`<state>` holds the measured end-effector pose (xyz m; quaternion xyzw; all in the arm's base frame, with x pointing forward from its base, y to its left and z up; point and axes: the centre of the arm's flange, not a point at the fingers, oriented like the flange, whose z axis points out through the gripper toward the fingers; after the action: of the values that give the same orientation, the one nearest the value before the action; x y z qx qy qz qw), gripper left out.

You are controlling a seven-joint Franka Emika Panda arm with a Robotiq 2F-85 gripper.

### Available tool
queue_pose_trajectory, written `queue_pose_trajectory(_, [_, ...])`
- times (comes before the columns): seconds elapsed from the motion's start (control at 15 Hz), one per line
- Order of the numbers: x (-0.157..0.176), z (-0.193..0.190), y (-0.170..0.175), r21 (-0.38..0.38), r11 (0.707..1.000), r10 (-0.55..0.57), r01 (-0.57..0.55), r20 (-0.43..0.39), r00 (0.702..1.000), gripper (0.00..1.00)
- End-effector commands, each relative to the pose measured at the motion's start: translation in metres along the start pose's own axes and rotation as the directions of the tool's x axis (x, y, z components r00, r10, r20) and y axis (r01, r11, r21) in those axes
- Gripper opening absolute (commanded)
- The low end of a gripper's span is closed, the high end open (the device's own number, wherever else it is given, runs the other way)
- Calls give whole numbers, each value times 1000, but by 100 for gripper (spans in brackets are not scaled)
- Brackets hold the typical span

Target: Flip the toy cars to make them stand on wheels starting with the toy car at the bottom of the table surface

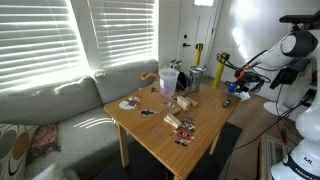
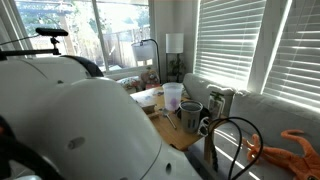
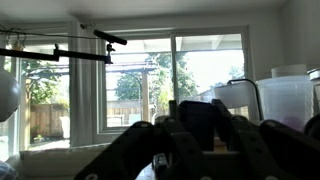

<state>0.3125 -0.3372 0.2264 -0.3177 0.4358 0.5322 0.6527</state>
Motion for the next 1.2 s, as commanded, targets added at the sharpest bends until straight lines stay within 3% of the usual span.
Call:
queue_pose_trajectory(0.0, [7, 13, -17, -21, 999, -26, 27, 35, 999, 12])
queue_pose_trajectory(1.13, [50, -19, -13, 26, 1000, 2, -5, 122, 993, 12])
